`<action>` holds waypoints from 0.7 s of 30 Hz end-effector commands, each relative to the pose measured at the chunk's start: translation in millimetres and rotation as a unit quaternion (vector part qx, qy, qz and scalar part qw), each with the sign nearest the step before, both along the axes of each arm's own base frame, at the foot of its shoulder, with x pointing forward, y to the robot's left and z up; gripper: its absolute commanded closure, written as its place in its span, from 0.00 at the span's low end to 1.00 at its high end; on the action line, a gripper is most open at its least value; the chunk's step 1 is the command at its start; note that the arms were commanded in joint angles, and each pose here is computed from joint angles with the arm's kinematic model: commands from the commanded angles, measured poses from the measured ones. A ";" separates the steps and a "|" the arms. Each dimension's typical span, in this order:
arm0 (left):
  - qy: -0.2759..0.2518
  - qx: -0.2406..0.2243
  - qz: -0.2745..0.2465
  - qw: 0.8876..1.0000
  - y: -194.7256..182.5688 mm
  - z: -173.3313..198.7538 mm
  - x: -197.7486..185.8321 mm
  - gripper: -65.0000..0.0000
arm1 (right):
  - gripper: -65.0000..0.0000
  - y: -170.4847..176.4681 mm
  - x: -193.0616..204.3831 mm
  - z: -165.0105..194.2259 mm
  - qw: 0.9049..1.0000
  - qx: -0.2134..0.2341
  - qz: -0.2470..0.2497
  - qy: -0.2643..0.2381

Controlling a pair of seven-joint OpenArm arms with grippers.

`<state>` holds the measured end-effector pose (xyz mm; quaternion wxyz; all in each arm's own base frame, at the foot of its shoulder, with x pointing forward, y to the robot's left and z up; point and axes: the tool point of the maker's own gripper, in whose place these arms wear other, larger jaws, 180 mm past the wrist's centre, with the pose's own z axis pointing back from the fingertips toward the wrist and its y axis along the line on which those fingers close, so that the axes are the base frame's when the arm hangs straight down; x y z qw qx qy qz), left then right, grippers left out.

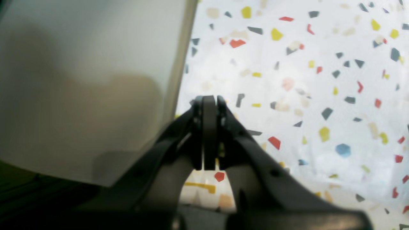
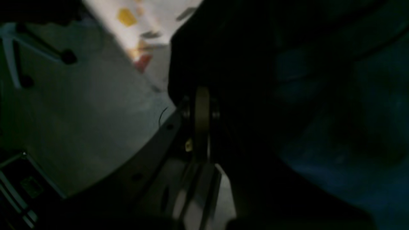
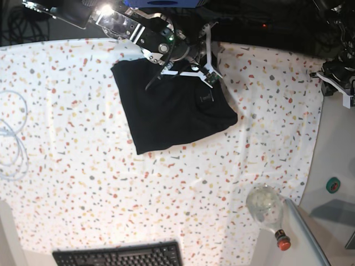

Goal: Layout the t-shirt on the table in an organized manner, then fold the t-shirt properly
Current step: 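Grasp the shirt stack edge with the right gripper and drag it, then grasp the shirt edges with both grippers and straighten the stack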

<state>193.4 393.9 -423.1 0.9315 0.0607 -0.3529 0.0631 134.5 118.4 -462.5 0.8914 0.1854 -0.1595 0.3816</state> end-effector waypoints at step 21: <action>-0.082 -0.130 -0.153 0.976 -152.0 46.0 21.9 1.00 | 1.00 -87.5 106.2 77.1 0.975 0.062 -0.186 -0.107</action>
